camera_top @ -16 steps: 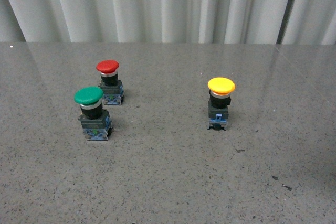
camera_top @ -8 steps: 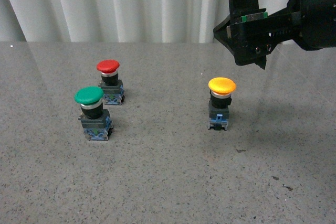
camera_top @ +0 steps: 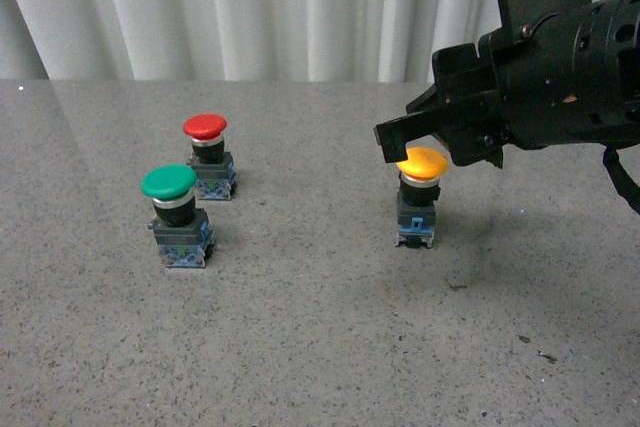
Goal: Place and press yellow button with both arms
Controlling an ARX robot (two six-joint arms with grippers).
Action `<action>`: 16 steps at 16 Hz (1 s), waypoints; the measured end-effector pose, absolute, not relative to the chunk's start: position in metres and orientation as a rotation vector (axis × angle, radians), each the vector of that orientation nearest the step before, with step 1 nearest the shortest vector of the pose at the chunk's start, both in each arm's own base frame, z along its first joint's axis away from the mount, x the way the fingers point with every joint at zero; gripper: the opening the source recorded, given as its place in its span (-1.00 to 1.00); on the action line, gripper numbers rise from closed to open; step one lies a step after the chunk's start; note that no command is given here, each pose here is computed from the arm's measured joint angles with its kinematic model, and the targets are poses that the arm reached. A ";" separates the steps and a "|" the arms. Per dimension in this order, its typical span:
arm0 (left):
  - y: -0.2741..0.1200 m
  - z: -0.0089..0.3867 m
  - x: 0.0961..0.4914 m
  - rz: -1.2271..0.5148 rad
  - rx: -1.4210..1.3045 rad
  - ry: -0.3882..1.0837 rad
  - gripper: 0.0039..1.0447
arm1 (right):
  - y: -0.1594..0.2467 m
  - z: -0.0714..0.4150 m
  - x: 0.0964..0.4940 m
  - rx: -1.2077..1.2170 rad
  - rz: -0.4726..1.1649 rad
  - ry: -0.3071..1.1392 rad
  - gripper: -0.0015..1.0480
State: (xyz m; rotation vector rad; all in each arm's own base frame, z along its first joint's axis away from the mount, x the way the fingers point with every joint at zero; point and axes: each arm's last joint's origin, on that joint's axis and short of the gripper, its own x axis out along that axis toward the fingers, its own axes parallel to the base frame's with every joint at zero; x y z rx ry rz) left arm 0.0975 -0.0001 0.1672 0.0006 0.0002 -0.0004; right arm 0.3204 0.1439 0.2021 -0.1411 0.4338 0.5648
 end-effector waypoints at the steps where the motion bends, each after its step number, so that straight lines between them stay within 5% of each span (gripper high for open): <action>1: 0.000 0.167 0.098 0.000 0.001 0.001 0.88 | 0.145 0.200 0.322 -0.145 0.558 0.439 -0.97; 16: 0.000 0.167 0.098 -0.001 0.001 0.000 0.88 | 0.139 0.180 0.327 -0.181 0.542 0.507 -0.97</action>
